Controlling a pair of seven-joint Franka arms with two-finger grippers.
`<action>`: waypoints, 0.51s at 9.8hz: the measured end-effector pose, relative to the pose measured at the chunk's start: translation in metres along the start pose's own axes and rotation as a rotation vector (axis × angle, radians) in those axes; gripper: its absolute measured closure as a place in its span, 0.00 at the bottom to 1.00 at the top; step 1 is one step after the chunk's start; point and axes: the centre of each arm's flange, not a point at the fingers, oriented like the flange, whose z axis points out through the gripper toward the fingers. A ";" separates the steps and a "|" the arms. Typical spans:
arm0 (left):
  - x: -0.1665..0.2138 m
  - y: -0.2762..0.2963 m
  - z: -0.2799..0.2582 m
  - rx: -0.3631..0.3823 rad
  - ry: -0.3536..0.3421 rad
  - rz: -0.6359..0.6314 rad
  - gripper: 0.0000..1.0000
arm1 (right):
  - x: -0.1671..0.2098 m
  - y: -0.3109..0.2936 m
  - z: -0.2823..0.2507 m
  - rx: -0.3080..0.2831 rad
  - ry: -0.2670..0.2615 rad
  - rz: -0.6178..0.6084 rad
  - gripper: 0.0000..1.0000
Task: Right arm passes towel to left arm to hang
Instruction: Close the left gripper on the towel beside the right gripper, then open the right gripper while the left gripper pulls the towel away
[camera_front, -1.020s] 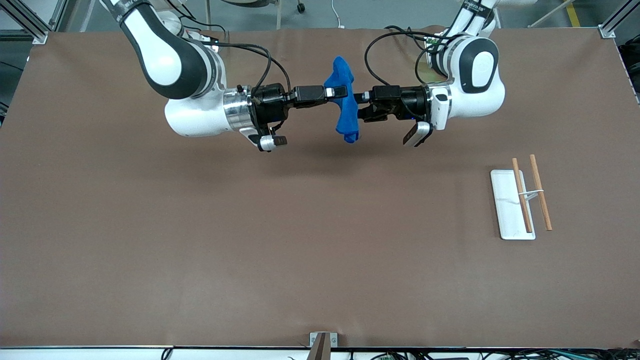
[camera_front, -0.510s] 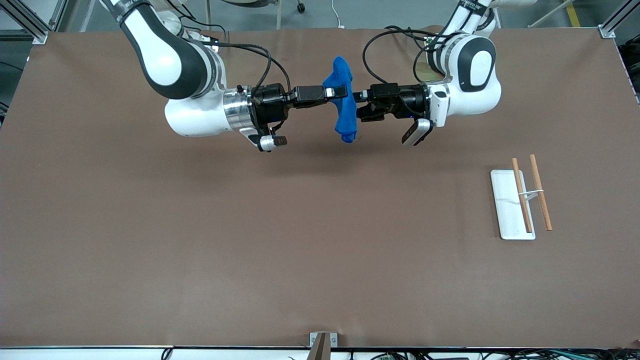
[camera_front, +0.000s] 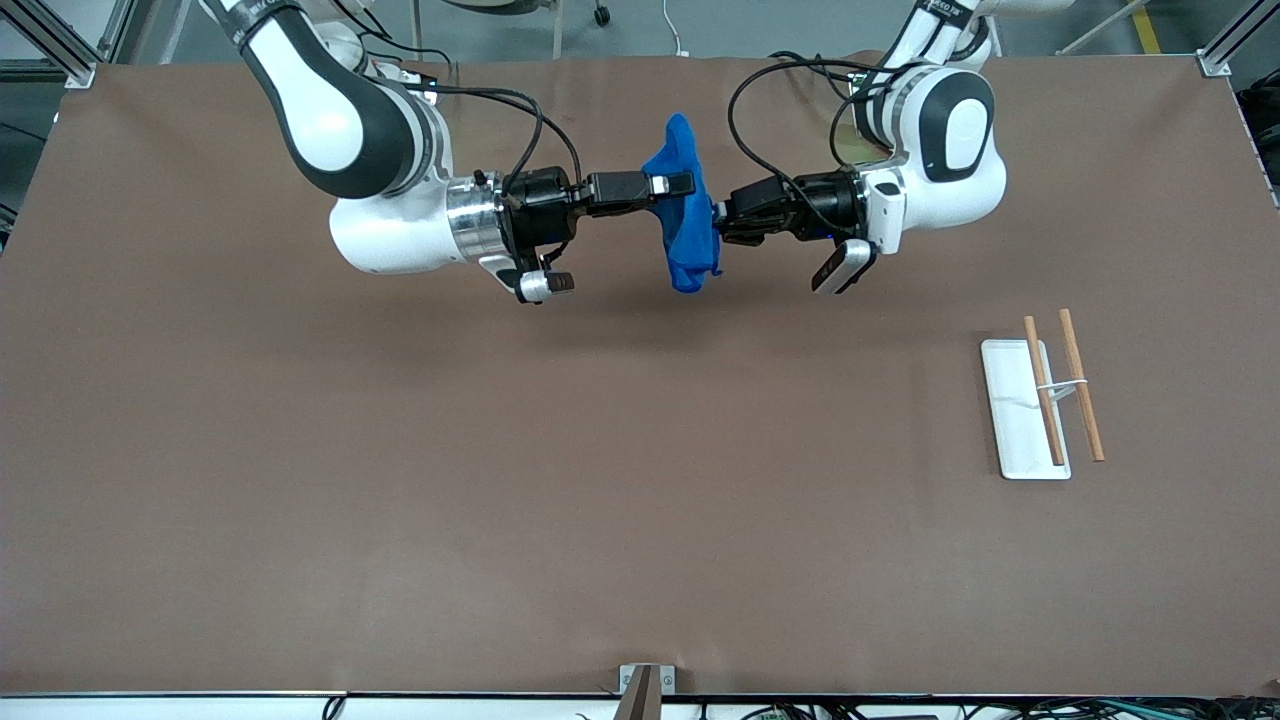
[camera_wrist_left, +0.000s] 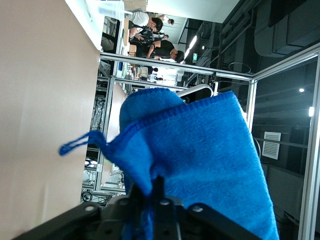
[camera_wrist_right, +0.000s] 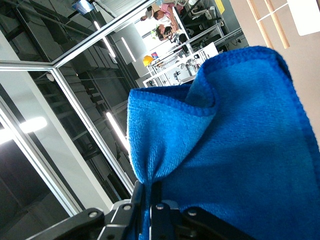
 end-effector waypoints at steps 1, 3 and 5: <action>0.001 0.000 -0.001 0.002 0.005 0.002 0.96 | 0.000 0.000 0.000 0.000 0.000 0.000 0.93; 0.003 0.000 -0.003 0.016 0.023 0.004 0.96 | 0.000 0.000 0.000 0.000 0.001 0.001 0.93; 0.007 0.001 -0.006 0.059 0.041 0.024 0.96 | 0.002 0.001 -0.001 -0.001 0.005 0.002 0.90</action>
